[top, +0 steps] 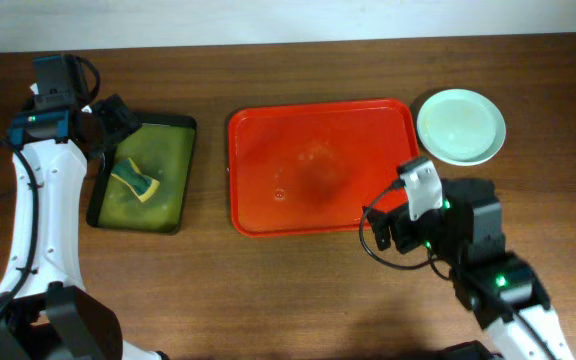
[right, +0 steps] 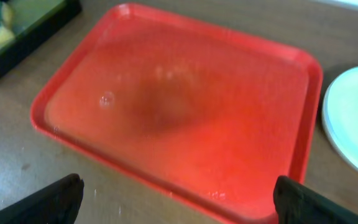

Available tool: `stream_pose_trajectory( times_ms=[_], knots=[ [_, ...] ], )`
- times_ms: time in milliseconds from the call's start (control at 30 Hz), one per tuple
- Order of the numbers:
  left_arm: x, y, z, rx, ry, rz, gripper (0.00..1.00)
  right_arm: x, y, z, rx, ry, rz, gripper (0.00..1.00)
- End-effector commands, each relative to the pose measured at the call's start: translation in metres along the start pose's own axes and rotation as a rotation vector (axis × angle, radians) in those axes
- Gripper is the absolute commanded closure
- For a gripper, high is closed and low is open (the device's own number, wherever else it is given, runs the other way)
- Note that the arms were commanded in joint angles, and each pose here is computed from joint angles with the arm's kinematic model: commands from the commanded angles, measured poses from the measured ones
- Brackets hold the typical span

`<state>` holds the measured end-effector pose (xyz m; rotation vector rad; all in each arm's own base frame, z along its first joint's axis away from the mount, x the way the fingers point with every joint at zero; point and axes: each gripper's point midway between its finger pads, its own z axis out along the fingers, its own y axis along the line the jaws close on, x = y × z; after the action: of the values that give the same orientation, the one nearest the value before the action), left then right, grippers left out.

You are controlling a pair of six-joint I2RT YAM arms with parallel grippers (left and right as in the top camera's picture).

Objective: Clean dirty plates on tray and stack at the side

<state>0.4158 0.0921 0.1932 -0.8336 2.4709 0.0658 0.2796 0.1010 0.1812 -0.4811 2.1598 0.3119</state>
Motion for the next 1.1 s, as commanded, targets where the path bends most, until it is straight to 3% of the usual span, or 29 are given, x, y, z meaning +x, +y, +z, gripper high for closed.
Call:
stream_pose_trajectory(
  times_ms=[0,233,567,1067],
  knots=[
    [0.000,0.003,0.002,-0.003,0.005,-0.004,0.01,0.018,0.006,0.000,-0.024,-0.090,0.040,0.02],
    [0.000,0.003,0.002,-0.003,0.005,-0.004,0.01,0.043,0.012,-0.023,0.011,-0.361,-0.024,0.02],
    [0.000,0.003,0.002,-0.003,0.005,-0.005,0.00,0.043,-0.016,-0.038,0.148,-0.594,-0.039,0.02],
    [0.000,0.003,0.002,-0.003,0.005,-0.005,0.00,0.049,-0.033,-0.038,0.219,-0.572,-0.011,0.02]
  ],
)
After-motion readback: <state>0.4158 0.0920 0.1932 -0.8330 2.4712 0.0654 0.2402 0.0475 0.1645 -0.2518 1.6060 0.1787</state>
